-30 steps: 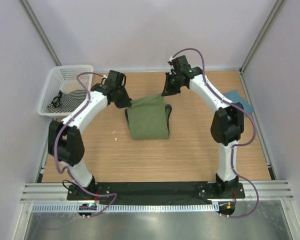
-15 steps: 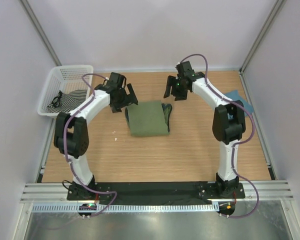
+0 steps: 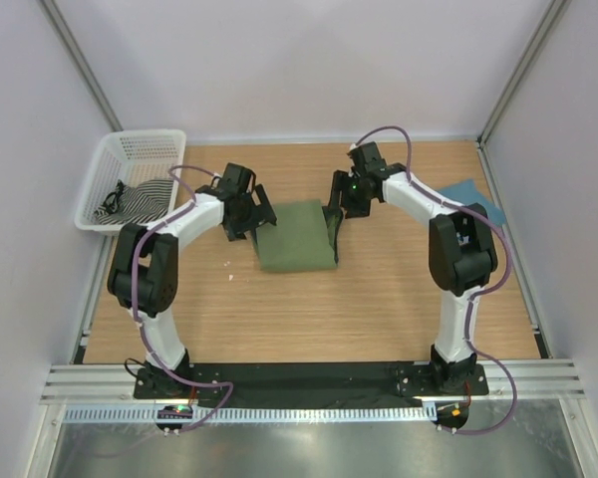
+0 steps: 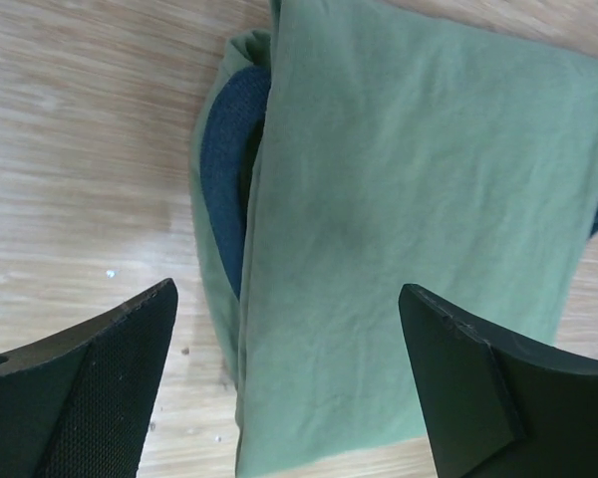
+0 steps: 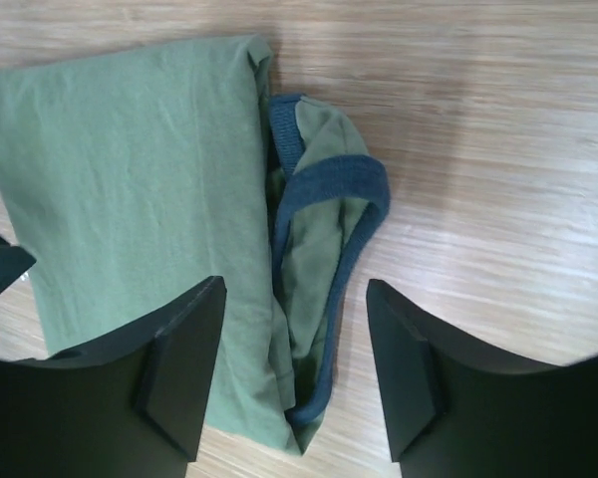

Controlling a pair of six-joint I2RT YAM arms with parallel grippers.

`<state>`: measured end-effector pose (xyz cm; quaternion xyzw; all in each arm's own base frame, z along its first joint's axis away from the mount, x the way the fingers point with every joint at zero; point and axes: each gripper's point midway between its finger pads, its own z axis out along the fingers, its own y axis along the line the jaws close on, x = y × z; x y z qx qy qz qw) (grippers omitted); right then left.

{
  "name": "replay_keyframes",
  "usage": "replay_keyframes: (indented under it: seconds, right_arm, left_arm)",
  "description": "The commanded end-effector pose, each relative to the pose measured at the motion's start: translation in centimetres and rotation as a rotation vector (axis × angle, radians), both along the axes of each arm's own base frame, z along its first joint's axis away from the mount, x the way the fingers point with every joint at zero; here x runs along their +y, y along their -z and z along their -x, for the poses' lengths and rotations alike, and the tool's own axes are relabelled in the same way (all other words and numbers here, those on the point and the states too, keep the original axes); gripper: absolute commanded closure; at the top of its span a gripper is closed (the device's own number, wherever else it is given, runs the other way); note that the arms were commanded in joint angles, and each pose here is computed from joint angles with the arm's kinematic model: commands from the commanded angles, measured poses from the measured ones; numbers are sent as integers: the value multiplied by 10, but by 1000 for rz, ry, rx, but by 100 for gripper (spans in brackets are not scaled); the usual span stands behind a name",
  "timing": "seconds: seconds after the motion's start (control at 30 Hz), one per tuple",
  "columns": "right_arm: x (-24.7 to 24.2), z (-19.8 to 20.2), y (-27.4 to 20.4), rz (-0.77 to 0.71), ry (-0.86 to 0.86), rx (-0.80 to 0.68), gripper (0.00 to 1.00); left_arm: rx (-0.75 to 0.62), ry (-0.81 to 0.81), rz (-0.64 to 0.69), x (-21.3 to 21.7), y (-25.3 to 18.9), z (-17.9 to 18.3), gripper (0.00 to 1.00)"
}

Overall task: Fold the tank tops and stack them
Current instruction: Fold the tank top

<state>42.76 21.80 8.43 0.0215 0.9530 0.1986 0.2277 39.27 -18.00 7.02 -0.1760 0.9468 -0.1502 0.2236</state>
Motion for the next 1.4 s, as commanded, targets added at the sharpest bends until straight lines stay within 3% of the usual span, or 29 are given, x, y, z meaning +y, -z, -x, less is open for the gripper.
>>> replay_keyframes:
  seconds: [0.0,0.03,0.13,0.43,0.6,0.8,0.97,1.13,1.2,1.3,1.37]
  right_arm:
    - [19,-15,-1,-34,-43,-50,39]
    - [20,-19,-3,-33,-40,-59,48]
    - [14,-25,11,12,-17,-45,61]
    - [14,-36,41,28,26,-9,69]
    - [45,-20,52,-141,-66,75,85]
    - [73,2,33,-476,-128,150,92]
    - [72,-3,-3,-701,-152,122,91]
    - [42,-9,-8,-574,-106,91,70]
    - [32,-11,-10,-530,-84,70,63]
    - [17,-3,-10,-442,-53,63,59]
    - [13,0,-15,-416,-54,39,57]
  left_arm:
    - [-69,-5,40,-11,-2,-20,8]
    - [-69,-7,40,-12,0,-22,9]
    - [-80,-6,47,-15,8,-28,13]
    - [-84,5,101,-28,27,-39,24]
    - [-84,34,128,-36,37,-42,37]
    - [-113,55,174,-43,36,-42,47]
    - [-127,56,186,-44,30,-38,48]
    - [-156,47,151,-35,14,-36,41]
    - [-162,40,130,-30,9,-36,33]
    - [-168,32,107,-23,-1,-34,20]
    - [-180,29,93,-20,-6,-32,16]
